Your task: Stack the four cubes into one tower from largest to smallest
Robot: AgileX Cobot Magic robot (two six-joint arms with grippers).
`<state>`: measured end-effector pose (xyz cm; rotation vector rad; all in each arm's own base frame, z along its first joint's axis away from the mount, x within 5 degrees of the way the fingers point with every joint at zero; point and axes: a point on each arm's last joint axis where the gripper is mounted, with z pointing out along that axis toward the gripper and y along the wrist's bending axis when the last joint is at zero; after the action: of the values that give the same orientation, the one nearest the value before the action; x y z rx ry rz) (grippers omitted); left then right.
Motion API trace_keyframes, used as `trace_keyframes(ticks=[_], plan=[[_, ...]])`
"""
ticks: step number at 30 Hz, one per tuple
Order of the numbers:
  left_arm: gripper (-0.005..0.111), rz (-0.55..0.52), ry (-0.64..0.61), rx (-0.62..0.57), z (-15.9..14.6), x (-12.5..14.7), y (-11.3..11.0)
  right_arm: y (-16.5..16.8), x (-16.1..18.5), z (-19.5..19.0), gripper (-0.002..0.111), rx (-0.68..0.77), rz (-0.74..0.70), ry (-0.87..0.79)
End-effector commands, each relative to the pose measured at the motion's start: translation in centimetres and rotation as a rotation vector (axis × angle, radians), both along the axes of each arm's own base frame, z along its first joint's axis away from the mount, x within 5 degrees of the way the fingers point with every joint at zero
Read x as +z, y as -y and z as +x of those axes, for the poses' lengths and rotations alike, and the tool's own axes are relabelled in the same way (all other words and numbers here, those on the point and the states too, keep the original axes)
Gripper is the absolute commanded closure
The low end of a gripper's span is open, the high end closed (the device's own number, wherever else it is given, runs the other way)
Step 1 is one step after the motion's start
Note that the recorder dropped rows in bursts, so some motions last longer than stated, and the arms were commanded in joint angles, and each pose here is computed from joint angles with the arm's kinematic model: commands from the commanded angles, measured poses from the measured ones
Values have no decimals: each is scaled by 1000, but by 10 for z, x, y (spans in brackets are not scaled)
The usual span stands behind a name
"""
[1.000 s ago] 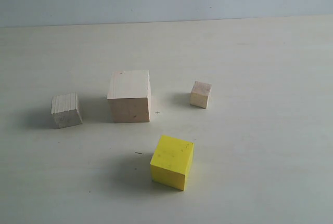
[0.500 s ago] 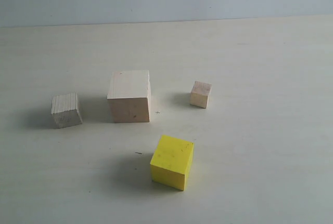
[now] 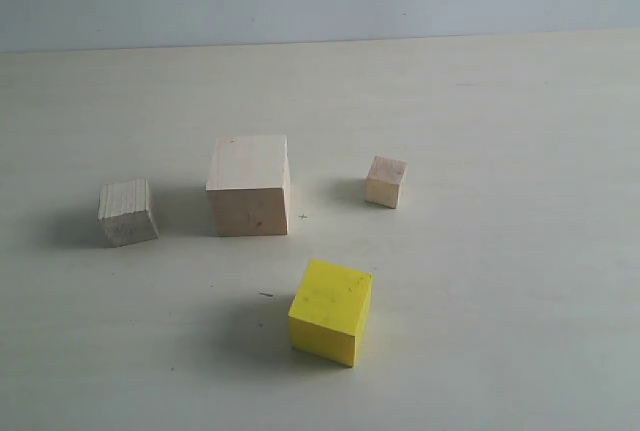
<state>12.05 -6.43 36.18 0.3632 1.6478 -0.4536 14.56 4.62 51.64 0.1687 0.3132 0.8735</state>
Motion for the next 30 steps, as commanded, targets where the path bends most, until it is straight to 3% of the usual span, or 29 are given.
trace_keyframes(ticks=[1,3,8,11,14,16,19,22,30], plan=[[107,-5,10,5,1,0,0,-3,-29,36,108,108,24,-450],[107,-5,10,5,1,0,0,-12,-41,46,108,39,-156,-621],[107,3,-4,-2,0,-1,0,-37,-88,61,108,-89,-786,-980],[107,3,-4,-2,0,-1,0,-40,-120,65,108,-98,-1050,-1207],[107,3,-4,-2,0,-1,0,-45,-148,65,108,-13,-1273,-1370],[107,3,-4,-2,0,-1,0,-56,-167,65,108,143,-1408,-1429],[107,3,-4,-2,0,-1,0,-72,-187,67,108,342,-1596,-1380],[107,5,-8,-3,0,-2,1,-82,-196,69,108,486,-1613,-1369],[107,28,-73,-32,-2,-8,2,-100,-185,70,108,748,-1305,-1368]])
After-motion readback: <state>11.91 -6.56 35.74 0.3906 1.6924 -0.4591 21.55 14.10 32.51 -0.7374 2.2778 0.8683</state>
